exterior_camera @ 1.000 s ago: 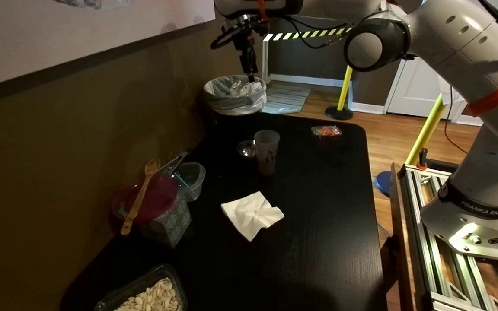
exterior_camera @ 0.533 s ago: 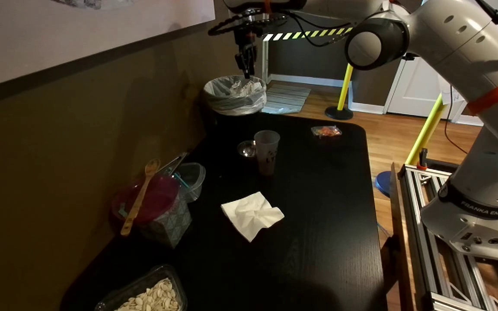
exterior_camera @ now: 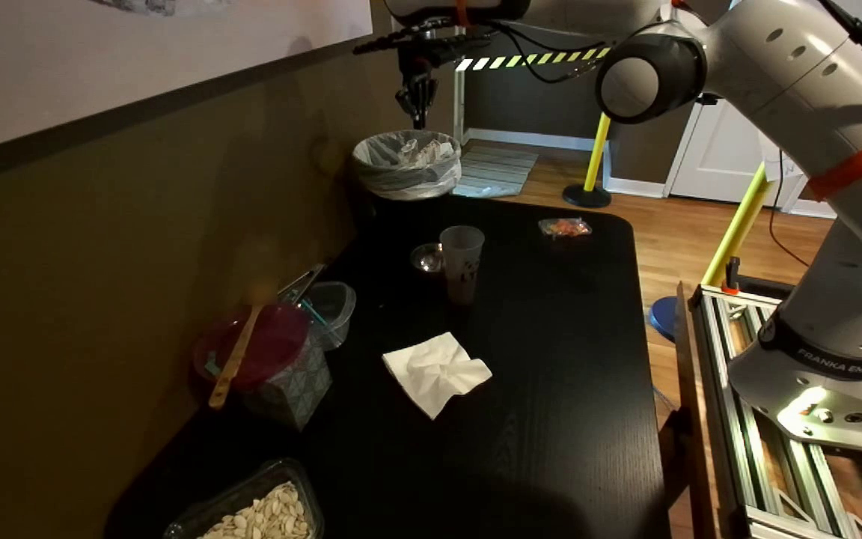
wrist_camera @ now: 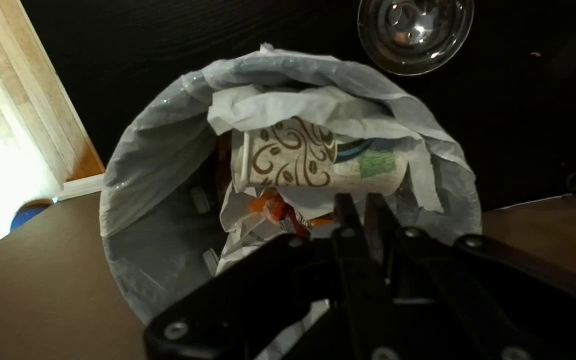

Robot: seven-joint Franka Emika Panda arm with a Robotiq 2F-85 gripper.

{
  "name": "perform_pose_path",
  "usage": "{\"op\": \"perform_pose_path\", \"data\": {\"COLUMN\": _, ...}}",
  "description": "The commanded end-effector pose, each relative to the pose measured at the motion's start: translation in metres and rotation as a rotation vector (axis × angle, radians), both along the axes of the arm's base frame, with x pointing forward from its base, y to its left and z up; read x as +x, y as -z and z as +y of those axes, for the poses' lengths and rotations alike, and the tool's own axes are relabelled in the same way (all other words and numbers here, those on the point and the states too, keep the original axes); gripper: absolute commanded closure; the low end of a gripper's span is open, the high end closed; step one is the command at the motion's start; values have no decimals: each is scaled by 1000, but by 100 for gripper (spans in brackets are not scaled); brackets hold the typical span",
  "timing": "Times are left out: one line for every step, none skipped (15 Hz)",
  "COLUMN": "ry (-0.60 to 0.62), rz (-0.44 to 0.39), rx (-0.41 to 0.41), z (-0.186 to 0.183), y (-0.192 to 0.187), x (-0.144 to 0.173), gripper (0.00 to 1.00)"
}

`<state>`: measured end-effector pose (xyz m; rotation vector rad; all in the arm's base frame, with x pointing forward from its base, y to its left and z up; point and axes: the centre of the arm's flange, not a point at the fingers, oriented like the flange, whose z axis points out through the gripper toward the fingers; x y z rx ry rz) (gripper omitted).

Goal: Push down the objects in the bin

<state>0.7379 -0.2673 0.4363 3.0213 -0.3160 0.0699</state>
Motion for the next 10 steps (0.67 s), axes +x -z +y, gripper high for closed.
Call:
{"op": "perform_pose_path", "data": {"ry": 20, "rz": 1, "rx": -17, "z": -7, "y": 8, "x": 6, "gripper": 98}}
{"op": "perform_pose_path", "data": {"ry": 23, "rz": 5, "rx": -17, "z": -10, "y": 13, "x": 8, "gripper": 100}}
{"op": "perform_pose_path", "data": {"ry": 34, "rz": 11, "rx": -23, "z": -13, "y": 18, "x": 10, "gripper": 100}}
{"op": "perform_pose_path", "data": {"ry": 40, "rz": 13, "rx": -30, "z": -15, "y": 23, "x": 12, "gripper": 100}}
{"op": "perform_pose_path", "data": {"ry": 46, "rz": 23, "rx": -32, "z": -17, "y": 28, "x": 12, "gripper": 100}}
{"op": "perform_pose_path", "data": {"ry": 50, "rz": 27, "rx": -37, "z": -19, "y": 34, "x": 13, "gripper": 100}}
{"op": "perform_pose_path", "data": {"ry": 57, "rz": 18, "rx": -52, "z": -23, "y": 39, "x": 14, "gripper": 100}}
{"op": "perform_pose_path", "data": {"ry": 66, "rz": 1, "rx": -70, "z": -26, "y": 42, "x": 15, "gripper": 100}}
{"op": "perform_pose_path", "data": {"ry": 76, "rz": -20, "rx": -84, "z": -29, "y": 45, "x": 18, "gripper": 100}}
{"op": "perform_pose_path", "data": {"ry": 82, "rz": -30, "rx": -91, "z": -33, "y": 49, "x": 20, "gripper": 100}}
